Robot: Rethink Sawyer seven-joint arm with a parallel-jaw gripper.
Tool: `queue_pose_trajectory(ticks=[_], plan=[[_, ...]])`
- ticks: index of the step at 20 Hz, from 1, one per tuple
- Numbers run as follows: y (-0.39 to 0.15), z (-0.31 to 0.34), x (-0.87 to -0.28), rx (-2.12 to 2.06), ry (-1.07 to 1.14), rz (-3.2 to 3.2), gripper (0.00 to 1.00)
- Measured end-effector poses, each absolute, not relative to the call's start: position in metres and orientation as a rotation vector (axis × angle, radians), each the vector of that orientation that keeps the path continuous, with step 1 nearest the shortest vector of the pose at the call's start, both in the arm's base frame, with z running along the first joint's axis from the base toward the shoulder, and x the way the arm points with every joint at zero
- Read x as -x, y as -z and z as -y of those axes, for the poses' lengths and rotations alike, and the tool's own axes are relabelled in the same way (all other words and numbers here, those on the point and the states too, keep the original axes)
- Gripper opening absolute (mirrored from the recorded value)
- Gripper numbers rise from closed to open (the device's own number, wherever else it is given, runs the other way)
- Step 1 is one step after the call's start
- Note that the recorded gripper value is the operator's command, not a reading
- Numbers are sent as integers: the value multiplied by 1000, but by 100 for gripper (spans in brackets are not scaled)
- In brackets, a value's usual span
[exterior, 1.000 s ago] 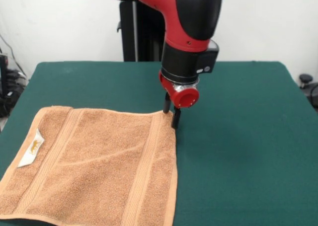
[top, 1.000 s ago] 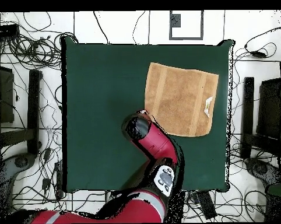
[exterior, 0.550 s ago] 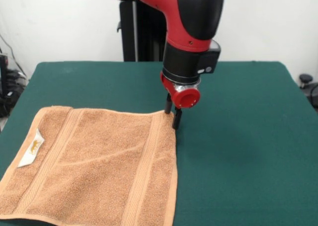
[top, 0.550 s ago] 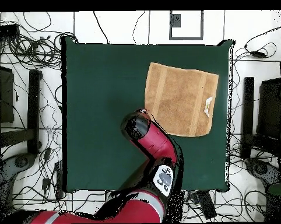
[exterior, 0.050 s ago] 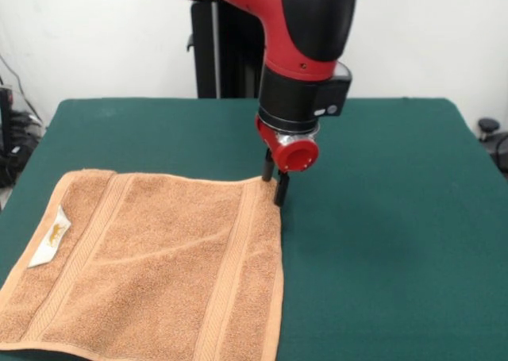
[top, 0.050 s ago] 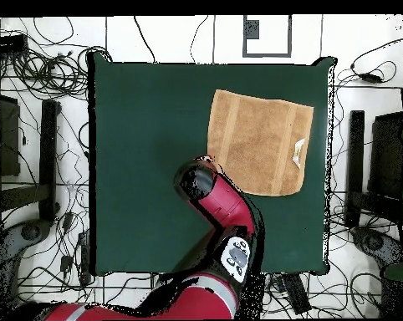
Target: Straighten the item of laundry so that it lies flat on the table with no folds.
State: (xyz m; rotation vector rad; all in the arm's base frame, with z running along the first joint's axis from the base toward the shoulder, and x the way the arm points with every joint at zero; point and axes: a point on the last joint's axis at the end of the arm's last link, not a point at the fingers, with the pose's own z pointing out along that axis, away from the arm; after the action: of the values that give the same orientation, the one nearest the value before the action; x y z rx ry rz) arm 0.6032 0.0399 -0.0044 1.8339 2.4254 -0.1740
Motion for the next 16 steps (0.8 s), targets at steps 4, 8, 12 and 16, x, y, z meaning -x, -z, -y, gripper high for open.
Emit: queue_pose_trajectory(ticks=[4,8,12,16], plan=[[4,-37,-604,-1840,173,-2421,100],[3,-32,-604,-1850,172,-2412,100],[1,-27,-606,-1858,169,-2403,100],[-3,-27,-608,-1859,161,-2397,100]])
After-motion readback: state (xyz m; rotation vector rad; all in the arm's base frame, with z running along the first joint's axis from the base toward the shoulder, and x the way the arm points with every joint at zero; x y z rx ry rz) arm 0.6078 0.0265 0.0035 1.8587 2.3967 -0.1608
